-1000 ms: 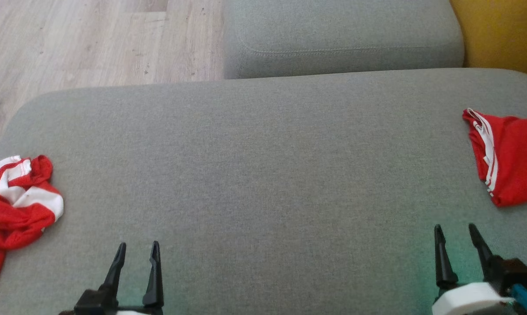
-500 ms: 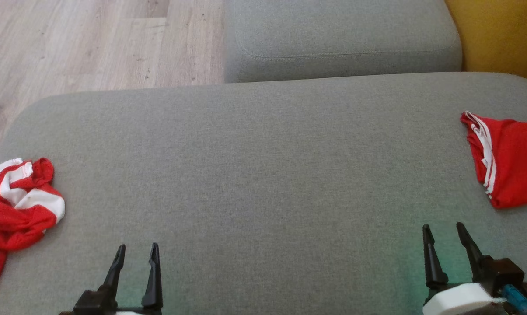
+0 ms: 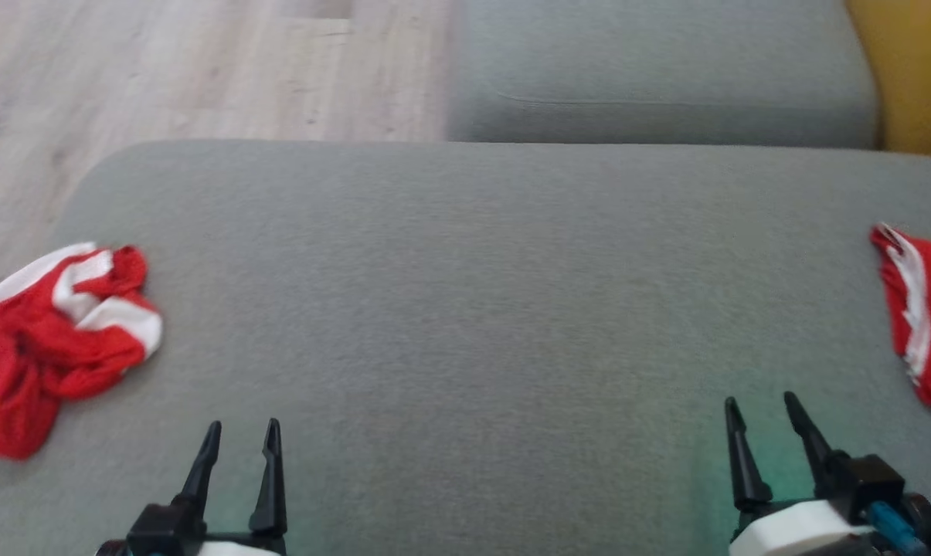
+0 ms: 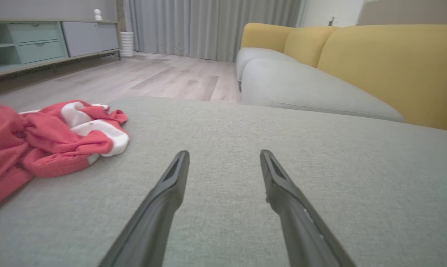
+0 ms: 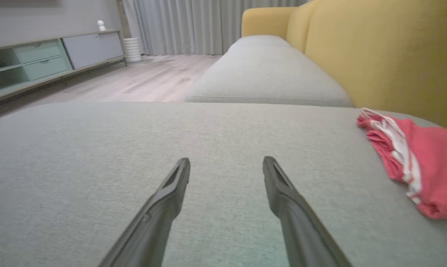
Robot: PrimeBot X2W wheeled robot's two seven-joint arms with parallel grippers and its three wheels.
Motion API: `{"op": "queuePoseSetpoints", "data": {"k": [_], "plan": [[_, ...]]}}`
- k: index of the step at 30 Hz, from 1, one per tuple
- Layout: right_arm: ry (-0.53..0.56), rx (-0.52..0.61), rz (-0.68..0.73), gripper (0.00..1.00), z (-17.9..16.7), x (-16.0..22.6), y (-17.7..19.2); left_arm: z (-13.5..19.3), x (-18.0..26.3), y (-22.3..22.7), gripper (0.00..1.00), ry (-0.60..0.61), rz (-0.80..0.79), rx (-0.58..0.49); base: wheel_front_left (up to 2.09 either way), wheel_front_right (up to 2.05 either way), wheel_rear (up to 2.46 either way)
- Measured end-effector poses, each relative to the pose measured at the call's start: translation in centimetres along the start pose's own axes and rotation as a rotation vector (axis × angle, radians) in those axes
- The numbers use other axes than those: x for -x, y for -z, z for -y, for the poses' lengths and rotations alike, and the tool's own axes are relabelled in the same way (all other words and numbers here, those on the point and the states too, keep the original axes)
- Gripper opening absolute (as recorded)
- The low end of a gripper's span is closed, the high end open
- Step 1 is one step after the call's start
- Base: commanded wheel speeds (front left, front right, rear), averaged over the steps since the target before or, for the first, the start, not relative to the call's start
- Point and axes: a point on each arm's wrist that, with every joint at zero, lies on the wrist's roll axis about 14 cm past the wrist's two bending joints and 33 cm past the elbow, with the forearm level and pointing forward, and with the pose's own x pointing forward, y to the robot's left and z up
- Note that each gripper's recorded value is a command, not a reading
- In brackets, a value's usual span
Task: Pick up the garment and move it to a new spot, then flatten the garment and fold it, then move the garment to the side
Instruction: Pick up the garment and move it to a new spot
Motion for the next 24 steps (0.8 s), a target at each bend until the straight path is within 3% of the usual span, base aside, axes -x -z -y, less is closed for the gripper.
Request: {"op": "queuePoseSetpoints", "data": {"k": [15,24], "plan": [[-0.366,0.045,-0.004,1.0,-11.4,-3.0,-0.6,-8.8,8.6,0.6,1.0,-0.347,0.04,0.055,0.0,0.0,0.0],[-0.402,0.05,-0.019,1.0,-12.4,-3.9,0.0,-11.7,9.5,-0.9,1.0,-0.447,0.078,0.055,0.0,0.0,0.0]]}}
